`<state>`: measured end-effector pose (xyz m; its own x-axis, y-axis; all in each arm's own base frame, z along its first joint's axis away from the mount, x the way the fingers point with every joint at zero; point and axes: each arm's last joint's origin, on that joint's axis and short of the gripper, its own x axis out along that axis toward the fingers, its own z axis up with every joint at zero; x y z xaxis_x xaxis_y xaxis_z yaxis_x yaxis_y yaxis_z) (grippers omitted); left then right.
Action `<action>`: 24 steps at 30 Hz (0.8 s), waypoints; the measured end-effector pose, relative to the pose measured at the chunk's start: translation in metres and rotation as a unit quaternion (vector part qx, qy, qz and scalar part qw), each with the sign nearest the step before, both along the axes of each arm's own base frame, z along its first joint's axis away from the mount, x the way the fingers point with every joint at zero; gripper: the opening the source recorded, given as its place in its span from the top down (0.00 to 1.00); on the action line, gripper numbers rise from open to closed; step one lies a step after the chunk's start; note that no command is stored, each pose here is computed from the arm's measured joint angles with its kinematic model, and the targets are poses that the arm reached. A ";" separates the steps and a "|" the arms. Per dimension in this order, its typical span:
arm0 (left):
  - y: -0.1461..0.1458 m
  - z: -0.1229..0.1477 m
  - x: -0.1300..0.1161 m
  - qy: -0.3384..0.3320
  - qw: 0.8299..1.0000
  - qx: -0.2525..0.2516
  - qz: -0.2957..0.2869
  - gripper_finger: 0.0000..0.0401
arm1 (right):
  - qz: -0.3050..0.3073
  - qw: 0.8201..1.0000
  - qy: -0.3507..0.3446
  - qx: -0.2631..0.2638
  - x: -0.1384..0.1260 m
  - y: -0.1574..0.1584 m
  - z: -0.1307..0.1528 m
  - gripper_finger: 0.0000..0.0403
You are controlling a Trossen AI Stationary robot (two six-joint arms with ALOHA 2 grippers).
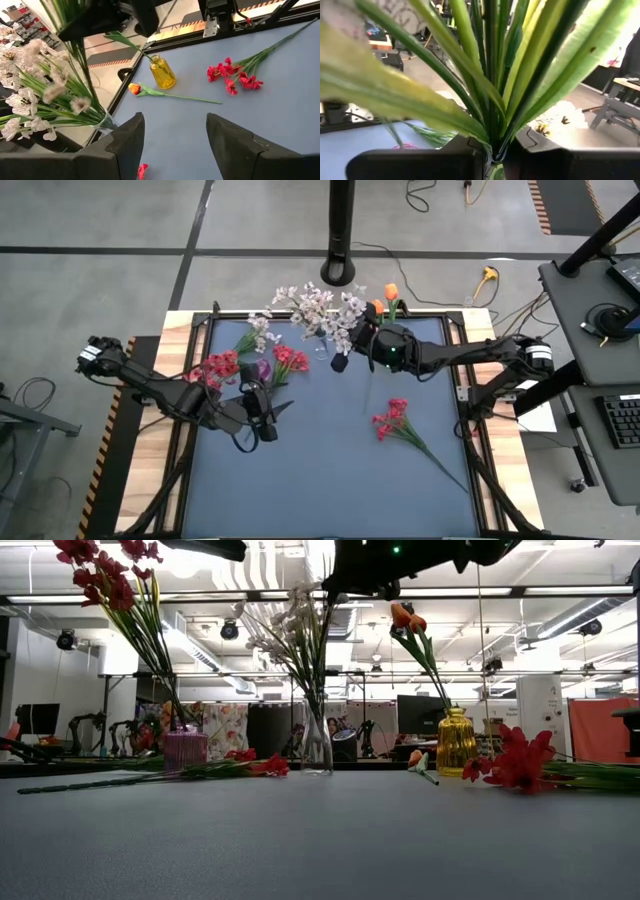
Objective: Sort flowers into vase by color
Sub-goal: Put the white flower into the transparent vase
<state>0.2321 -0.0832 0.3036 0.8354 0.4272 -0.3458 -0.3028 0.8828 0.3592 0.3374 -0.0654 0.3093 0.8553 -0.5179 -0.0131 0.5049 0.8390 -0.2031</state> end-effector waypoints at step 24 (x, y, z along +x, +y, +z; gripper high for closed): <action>0.000 0.000 0.000 0.000 1.000 0.000 0.000 0.51 | -0.023 0.999 0.036 0.002 0.009 -0.019 -0.021 0.93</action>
